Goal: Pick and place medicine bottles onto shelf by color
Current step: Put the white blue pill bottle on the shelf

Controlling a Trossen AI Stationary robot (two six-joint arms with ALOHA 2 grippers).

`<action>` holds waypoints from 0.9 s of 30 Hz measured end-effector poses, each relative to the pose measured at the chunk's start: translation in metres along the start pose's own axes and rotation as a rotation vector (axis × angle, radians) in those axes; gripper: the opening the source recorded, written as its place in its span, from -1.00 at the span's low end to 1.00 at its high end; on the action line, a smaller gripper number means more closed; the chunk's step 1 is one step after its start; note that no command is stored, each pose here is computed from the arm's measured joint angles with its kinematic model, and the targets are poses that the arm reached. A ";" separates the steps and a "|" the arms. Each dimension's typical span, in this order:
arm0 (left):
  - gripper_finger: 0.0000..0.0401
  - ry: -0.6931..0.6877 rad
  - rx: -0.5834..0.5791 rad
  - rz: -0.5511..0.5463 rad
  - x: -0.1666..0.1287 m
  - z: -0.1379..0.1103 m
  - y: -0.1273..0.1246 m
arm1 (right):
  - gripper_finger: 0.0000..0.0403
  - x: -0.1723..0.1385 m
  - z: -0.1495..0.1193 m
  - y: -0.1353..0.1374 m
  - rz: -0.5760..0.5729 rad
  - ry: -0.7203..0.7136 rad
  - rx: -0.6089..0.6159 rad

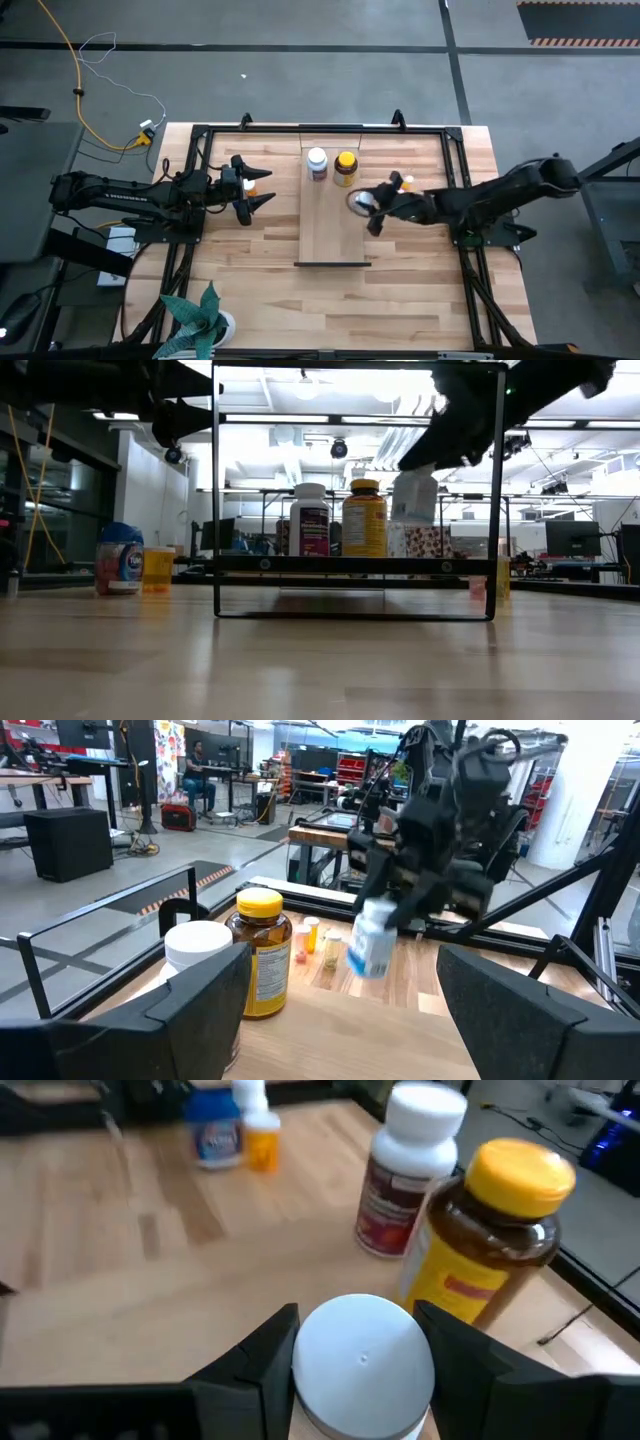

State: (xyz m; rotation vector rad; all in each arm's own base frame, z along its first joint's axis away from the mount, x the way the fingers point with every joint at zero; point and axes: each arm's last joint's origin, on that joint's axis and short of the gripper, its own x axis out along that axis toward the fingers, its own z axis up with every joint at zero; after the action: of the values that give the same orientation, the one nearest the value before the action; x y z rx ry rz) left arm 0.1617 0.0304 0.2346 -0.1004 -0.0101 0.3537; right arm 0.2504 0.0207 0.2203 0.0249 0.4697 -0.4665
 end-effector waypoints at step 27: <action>0.54 -0.001 0.000 0.020 0.000 0.000 0.001 | -0.23 0.105 0.021 0.010 -0.396 0.183 0.218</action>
State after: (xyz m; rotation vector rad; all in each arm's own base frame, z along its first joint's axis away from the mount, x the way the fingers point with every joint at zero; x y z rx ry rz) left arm 0.1615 0.0309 0.2344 -0.1001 -0.0098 0.3742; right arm 0.3469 -0.0183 0.1917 0.1883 0.6042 -0.9084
